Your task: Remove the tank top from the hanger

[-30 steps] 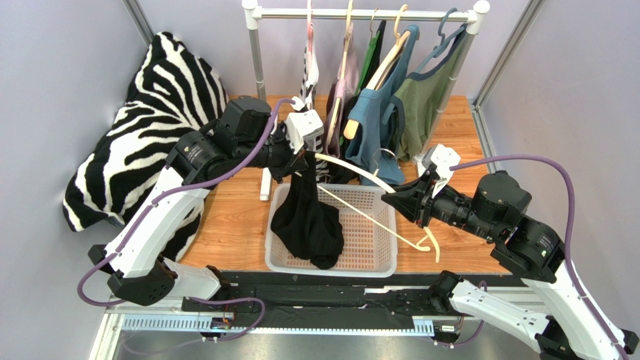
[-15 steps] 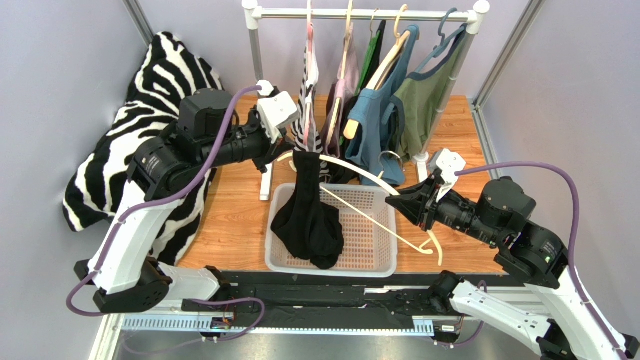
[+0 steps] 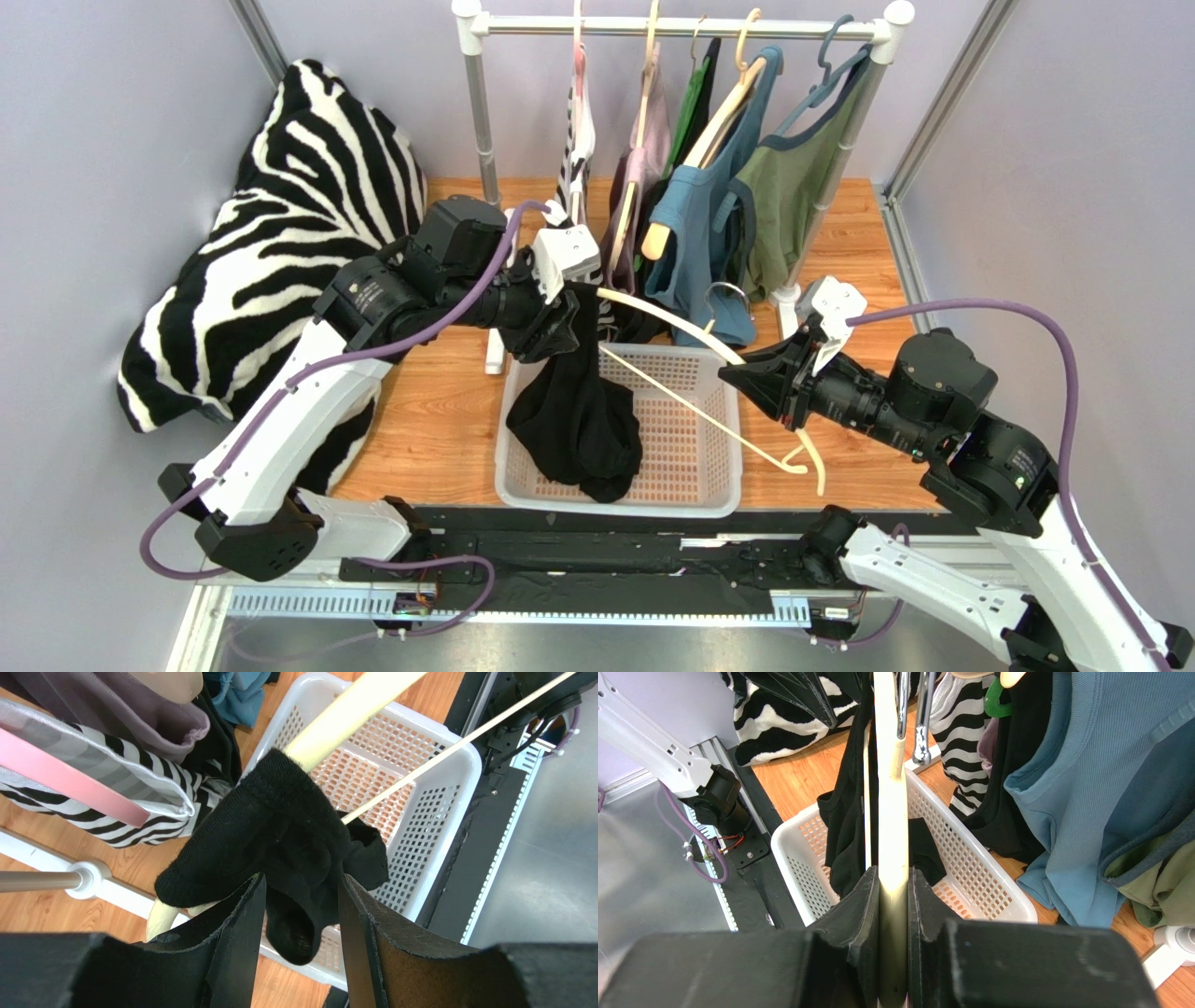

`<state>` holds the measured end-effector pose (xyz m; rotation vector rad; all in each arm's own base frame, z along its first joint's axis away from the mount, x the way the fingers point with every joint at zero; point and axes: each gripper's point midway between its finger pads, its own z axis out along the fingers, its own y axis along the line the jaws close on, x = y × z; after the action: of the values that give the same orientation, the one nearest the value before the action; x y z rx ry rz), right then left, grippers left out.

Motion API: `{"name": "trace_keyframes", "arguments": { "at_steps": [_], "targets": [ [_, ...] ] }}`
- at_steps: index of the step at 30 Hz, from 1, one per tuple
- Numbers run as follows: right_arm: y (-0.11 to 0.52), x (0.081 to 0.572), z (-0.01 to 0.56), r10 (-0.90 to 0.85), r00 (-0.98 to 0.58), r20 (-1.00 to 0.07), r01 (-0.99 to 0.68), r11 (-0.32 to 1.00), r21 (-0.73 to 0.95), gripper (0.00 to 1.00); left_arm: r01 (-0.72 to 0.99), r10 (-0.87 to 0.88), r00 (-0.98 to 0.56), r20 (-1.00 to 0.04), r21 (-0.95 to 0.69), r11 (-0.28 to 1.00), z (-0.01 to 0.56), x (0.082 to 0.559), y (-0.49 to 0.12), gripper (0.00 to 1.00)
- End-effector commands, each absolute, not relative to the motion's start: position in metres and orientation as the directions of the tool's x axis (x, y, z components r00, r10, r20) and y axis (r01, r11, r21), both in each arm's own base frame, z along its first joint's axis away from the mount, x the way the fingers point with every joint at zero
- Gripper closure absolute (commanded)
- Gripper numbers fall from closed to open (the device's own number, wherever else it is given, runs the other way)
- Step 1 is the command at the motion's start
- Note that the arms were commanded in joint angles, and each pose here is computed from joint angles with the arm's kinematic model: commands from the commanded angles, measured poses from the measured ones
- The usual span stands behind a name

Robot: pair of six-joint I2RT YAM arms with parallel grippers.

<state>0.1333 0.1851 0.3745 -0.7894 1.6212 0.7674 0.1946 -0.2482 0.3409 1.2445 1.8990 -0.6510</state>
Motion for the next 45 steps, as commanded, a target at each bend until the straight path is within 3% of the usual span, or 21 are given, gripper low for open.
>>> {"name": "trace_keyframes", "arguments": {
  "at_steps": [1, 3, 9, 12, 27, 33, 34, 35, 38, 45],
  "targets": [
    [0.189, 0.130, 0.400, -0.016, -0.107, -0.994, -0.836, 0.543, 0.081, 1.00, 0.917, 0.457, -0.215, -0.863, -0.018, 0.398, 0.370, 0.200, -0.259, 0.51],
    [0.189, 0.129, 0.400, -0.014, -0.109, -0.994, -0.838, 0.539, 0.084, 1.00, 0.922, 0.448, -0.215, -0.868, -0.028, 0.387, 0.373, 0.199, -0.263, 0.56],
    [0.191, 0.127, 0.396, -0.010, -0.123, -0.992, -0.844, 0.526, 0.100, 1.00, 0.919, 0.450, -0.219, -0.866, -0.029, 0.393, 0.373, 0.207, -0.268, 0.90],
    [0.191, 0.127, 0.394, -0.011, -0.126, -0.992, -0.845, 0.525, 0.102, 1.00, 0.916, 0.455, -0.215, -0.864, -0.016, 0.402, 0.373, 0.210, -0.267, 1.00],
    [0.178, 0.121, 0.390, -0.029, -0.130, -0.991, -0.830, 0.550, 0.093, 1.00, 0.850, 0.469, -0.133, -0.873, 0.143, 0.508, 0.395, 0.227, -0.239, 1.00],
    [0.175, 0.122, 0.391, -0.032, -0.124, -0.992, -0.822, 0.563, 0.085, 1.00, 0.875, 0.444, -0.150, -0.883, 0.091, 0.476, 0.393, 0.213, -0.237, 1.00],
    [0.175, 0.122, 0.392, -0.027, -0.124, -0.992, -0.822, 0.563, 0.087, 1.00, 0.884, 0.451, -0.168, -0.876, 0.069, 0.463, 0.384, 0.209, -0.239, 0.95],
    [0.176, 0.124, 0.393, -0.024, -0.122, -0.992, -0.821, 0.564, 0.087, 1.00, 0.898, 0.444, -0.174, -0.879, 0.042, 0.437, 0.382, 0.201, -0.241, 0.68],
    [0.177, 0.124, 0.395, -0.018, -0.118, -0.993, -0.822, 0.563, 0.087, 1.00, 0.917, 0.456, -0.235, -0.858, -0.040, 0.396, 0.359, 0.187, -0.244, 0.47],
    [0.178, 0.127, 0.400, -0.014, -0.110, -0.994, -0.819, 0.567, 0.082, 1.00, 0.924, 0.500, -0.339, -0.797, -0.183, 0.335, 0.314, 0.161, -0.247, 0.42]
  ]
}}
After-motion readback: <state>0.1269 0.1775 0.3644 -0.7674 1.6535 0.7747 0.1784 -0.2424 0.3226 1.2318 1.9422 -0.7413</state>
